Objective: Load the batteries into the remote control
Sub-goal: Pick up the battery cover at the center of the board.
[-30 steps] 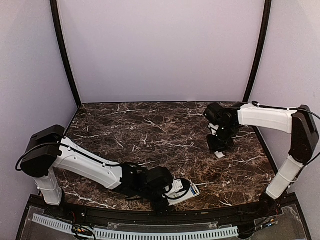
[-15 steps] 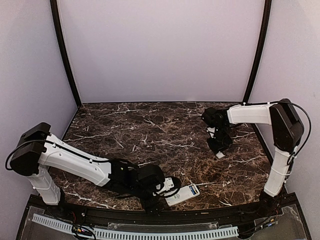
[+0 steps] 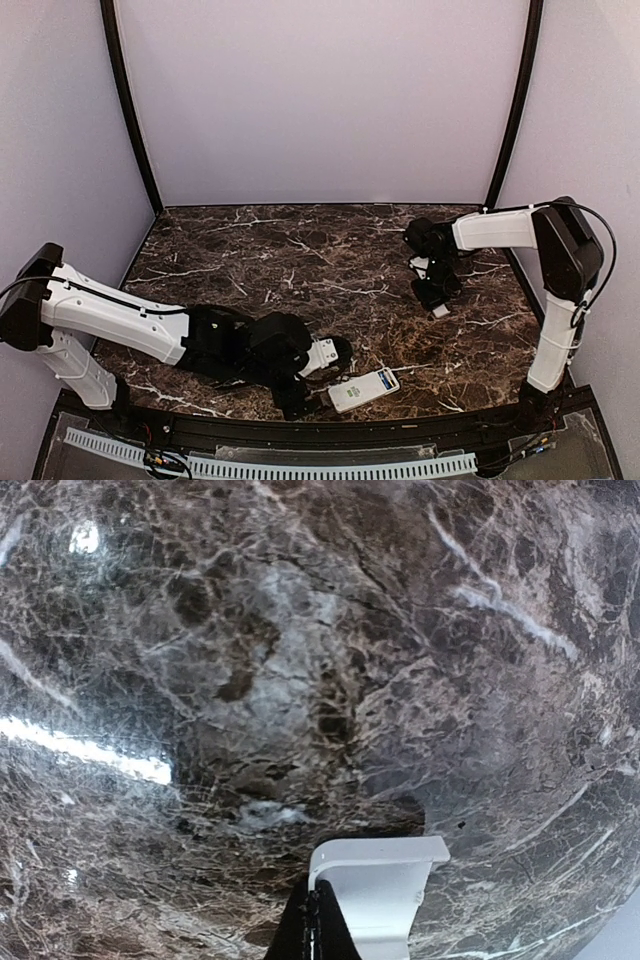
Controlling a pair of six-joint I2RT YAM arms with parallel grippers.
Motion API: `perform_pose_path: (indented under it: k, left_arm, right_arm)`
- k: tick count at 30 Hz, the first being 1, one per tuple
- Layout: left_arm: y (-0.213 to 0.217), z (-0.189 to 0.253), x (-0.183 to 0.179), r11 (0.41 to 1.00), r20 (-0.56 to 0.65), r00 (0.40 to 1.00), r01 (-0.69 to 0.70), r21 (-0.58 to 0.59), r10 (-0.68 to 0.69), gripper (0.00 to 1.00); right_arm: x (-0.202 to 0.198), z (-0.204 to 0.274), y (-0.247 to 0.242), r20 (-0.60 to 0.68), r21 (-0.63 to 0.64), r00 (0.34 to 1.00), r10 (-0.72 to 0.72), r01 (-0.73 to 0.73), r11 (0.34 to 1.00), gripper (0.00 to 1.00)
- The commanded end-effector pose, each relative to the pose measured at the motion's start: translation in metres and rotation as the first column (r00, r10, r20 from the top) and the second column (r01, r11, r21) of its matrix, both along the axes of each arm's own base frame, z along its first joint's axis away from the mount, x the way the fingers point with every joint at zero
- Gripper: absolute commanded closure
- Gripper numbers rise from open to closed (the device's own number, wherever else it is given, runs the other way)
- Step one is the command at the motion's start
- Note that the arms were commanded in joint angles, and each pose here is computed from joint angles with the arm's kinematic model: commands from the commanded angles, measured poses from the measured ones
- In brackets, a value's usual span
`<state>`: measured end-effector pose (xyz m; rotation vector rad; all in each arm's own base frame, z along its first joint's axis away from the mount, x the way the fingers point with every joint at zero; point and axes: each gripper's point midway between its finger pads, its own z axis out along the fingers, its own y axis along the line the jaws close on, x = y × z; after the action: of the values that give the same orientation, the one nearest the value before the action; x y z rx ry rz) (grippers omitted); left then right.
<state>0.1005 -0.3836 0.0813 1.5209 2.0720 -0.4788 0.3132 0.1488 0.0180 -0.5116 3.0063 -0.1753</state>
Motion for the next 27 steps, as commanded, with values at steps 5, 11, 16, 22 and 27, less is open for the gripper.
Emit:
perform_pose_path:
  k: [5, 11, 16, 22, 27]
  left_arm:
    - [0.013, 0.028, 0.006, 0.996, 0.062, 0.998, -0.016, -0.082, 0.021, 0.02]
    - [0.021, 0.053, 0.018, 0.985, 0.155, 0.986, -0.04, -0.166, 0.066, 0.02]
    - [0.032, 0.067, 0.021, 0.985, 0.282, 0.959, 0.048, -0.163, 0.0, 0.04]
    - [0.034, 0.092, 0.013, 0.953, 0.467, 0.871, 0.255, -0.163, -0.153, 0.07]
    - [0.034, 0.112, -0.012, 0.846, 0.633, 0.719, 0.5, -0.183, -0.288, 0.06]
  right_arm:
    - [-0.02, -0.003, 0.022, -0.08, 0.162, 0.994, 0.071, -0.057, 0.985, 1.0]
    - [-0.045, 0.05, 0.074, -0.036, 0.422, 0.974, 0.222, -0.186, 0.887, 1.0]
    - [-0.1, 0.095, 0.137, 0.03, 0.617, 0.889, 0.458, -0.377, 0.691, 1.0]
    - [-0.17, 0.125, 0.19, 0.052, 0.716, 0.766, 0.641, -0.476, 0.51, 1.0]
    - [-0.225, 0.136, 0.217, 0.051, 0.748, 0.66, 0.75, -0.523, 0.409, 1.0]
